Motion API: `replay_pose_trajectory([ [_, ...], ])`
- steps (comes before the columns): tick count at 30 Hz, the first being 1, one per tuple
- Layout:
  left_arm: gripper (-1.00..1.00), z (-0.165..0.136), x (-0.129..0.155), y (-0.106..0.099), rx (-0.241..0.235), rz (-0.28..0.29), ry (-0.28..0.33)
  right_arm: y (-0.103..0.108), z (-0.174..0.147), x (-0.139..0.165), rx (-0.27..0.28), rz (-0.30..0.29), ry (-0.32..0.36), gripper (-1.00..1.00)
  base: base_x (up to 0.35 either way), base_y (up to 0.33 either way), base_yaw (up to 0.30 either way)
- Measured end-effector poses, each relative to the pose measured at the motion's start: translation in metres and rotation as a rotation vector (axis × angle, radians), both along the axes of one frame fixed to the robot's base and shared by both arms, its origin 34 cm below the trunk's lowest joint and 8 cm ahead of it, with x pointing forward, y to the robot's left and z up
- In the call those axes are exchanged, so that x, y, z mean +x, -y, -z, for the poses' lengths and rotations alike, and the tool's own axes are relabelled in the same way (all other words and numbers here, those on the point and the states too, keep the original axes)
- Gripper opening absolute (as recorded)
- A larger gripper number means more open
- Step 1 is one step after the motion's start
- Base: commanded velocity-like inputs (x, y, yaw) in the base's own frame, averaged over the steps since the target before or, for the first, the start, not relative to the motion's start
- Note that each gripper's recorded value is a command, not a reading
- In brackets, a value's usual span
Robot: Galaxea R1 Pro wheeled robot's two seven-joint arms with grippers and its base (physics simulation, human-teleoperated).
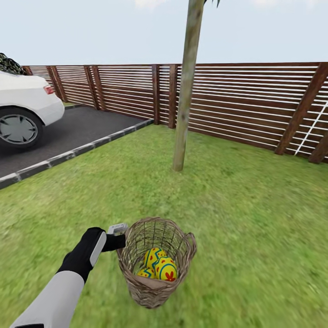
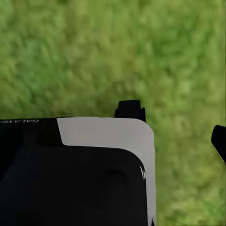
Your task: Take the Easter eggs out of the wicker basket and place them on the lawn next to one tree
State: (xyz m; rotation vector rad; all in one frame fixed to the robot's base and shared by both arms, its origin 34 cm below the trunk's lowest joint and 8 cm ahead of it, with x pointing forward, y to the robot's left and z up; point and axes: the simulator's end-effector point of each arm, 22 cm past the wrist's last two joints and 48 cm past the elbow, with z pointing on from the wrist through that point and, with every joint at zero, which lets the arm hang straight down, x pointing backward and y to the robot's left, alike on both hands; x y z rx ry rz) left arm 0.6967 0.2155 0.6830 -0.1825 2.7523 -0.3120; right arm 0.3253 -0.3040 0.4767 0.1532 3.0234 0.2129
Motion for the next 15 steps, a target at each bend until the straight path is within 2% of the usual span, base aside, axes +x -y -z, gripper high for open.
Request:
replay_pose_trajectory([
  [15, -1.00, -0.0003, 0.0001, 0.0014, -0.004, -0.001, 0.000, -0.0001, -0.0001, 0.0010, 0.000, 0.000, 0.003, 1.00, 0.341, 0.000, 0.000],
])
